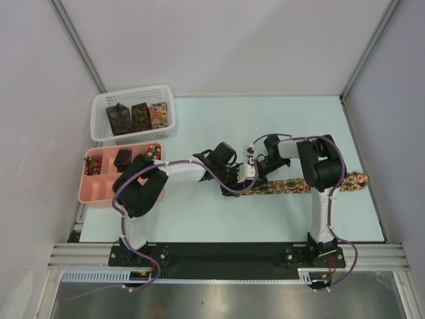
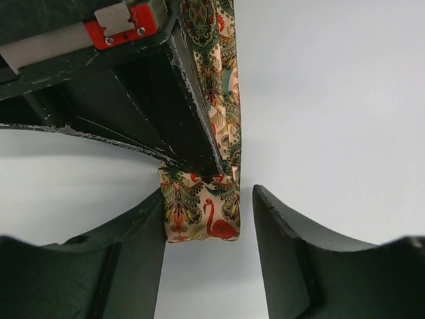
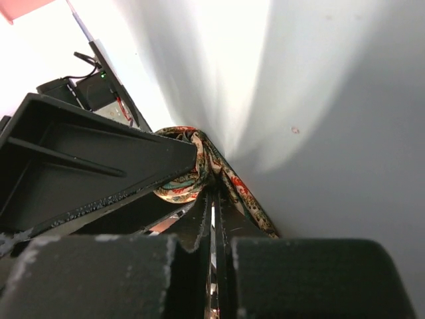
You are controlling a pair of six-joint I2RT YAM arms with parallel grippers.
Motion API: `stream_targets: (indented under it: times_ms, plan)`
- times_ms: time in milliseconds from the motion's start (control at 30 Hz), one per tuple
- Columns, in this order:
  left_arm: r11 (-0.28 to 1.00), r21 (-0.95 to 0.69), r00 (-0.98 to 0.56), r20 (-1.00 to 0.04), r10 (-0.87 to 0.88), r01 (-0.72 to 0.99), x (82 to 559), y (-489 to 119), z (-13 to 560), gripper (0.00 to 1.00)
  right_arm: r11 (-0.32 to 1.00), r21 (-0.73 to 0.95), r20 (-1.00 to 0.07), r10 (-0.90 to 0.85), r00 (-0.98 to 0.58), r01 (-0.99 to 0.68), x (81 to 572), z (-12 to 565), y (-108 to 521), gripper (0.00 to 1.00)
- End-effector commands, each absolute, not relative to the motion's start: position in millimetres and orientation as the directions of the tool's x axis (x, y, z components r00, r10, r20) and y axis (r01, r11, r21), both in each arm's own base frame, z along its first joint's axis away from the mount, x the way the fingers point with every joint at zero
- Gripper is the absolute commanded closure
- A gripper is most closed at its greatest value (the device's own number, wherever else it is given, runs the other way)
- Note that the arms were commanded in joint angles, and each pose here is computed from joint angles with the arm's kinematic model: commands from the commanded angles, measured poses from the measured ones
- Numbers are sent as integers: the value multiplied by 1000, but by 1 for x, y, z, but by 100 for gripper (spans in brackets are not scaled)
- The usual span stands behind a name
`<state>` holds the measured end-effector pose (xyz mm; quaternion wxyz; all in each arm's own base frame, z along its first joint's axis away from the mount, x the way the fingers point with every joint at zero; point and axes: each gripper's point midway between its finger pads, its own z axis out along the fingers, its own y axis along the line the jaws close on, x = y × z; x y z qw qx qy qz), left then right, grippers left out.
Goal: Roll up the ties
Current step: Roll the tie at the center of the board.
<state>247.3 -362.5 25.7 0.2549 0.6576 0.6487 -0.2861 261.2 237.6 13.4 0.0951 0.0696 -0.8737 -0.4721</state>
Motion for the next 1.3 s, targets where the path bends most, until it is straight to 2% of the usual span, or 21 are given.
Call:
stream_targets:
  times_ms: [0,133,233,333,433,533,567,600,667,967,1067,1267]
  plan:
    - [-24,-51,-20,-721,692,998,240,-360,31,45,701,713,209,-182,-961,23,243,-43,227,100]
    - [-7,-41,-25,-719,695,999,249,-365,36,67,698,715,222,-181,-958,34,241,-44,230,100]
    - [-55,-34,17,-682,731,998,252,-356,39,76,683,729,222,-181,-958,40,243,-41,240,100]
    - [-97,-40,51,-627,777,994,252,-340,40,81,654,756,198,-172,-965,38,249,-31,254,100]
    - [-88,-48,45,-572,819,995,250,-327,33,83,613,790,164,-178,-970,21,258,-14,257,100]
    - [-55,-82,1,-544,839,995,247,-327,21,83,592,806,122,-163,-979,2,264,5,245,92]
    - [-48,-86,-7,-543,840,995,248,-329,18,83,585,811,97,-140,-985,-4,269,17,235,84]
    - [-44,-96,-15,-540,842,994,246,-331,15,83,581,814,83,-127,-988,-7,271,24,230,80]
    - [-25,-113,-39,-530,847,993,247,-336,7,83,568,823,51,-106,-993,-18,276,40,221,78]
    - [-9,-108,-49,-528,848,994,247,-345,0,82,528,849,56,-142,-988,-27,272,42,247,73]
    - [-13,-105,-44,-525,850,994,246,-344,0,81,530,848,83,-147,-986,-7,270,34,254,65]
    - [-17,-110,-44,-531,846,994,246,-345,1,81,524,852,95,-138,-986,9,268,33,259,60]
